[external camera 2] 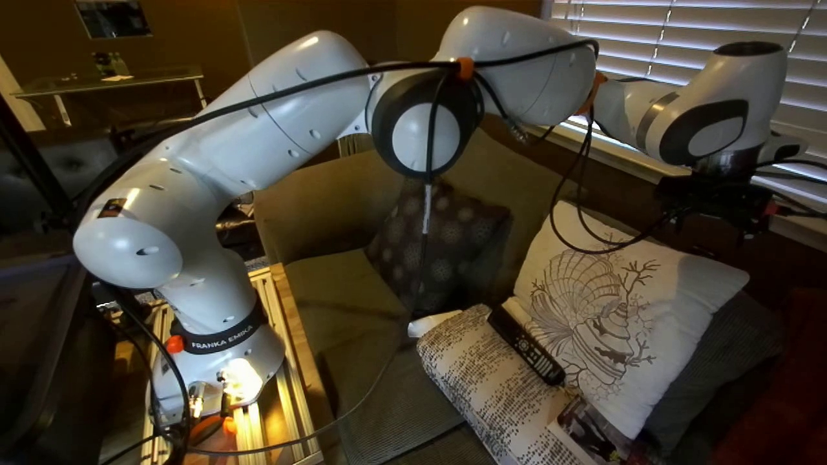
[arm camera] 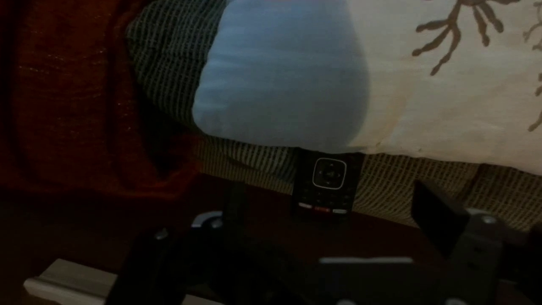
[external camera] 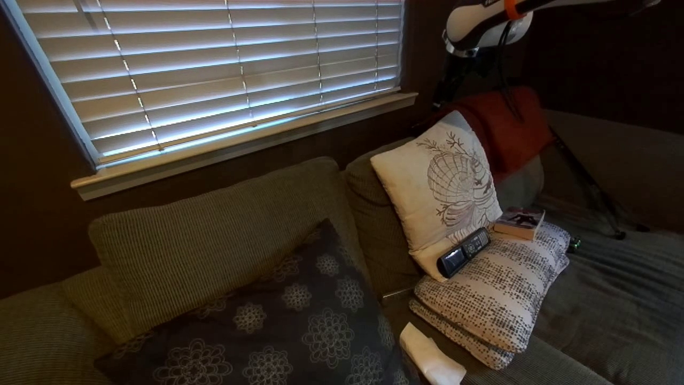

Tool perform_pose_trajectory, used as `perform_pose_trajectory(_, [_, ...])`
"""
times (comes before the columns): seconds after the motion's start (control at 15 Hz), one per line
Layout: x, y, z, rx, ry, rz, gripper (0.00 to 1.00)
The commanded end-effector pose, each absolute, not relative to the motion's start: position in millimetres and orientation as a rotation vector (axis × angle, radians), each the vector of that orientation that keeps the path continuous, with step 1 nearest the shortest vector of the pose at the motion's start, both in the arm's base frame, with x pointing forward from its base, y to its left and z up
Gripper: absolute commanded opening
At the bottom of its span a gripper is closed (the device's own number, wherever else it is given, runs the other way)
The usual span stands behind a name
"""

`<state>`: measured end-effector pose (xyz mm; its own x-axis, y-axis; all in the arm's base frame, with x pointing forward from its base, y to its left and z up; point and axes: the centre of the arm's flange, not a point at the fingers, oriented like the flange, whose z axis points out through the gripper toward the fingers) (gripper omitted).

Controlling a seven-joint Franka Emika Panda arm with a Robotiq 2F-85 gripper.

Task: Remove the black remote control from the backrest and place it on the pillow.

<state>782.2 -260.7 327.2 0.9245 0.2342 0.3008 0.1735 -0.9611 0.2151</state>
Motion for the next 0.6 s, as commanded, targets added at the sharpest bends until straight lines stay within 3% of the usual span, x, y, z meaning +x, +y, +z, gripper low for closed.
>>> perform_pose_trajectory(0.0, [822.3,-271.3,314.6,2.894,0.313,0.531,1.00])
perform_pose_trajectory(0.53, [840.7,-266.2,283.3,2.902,0.270,0.609,1.00])
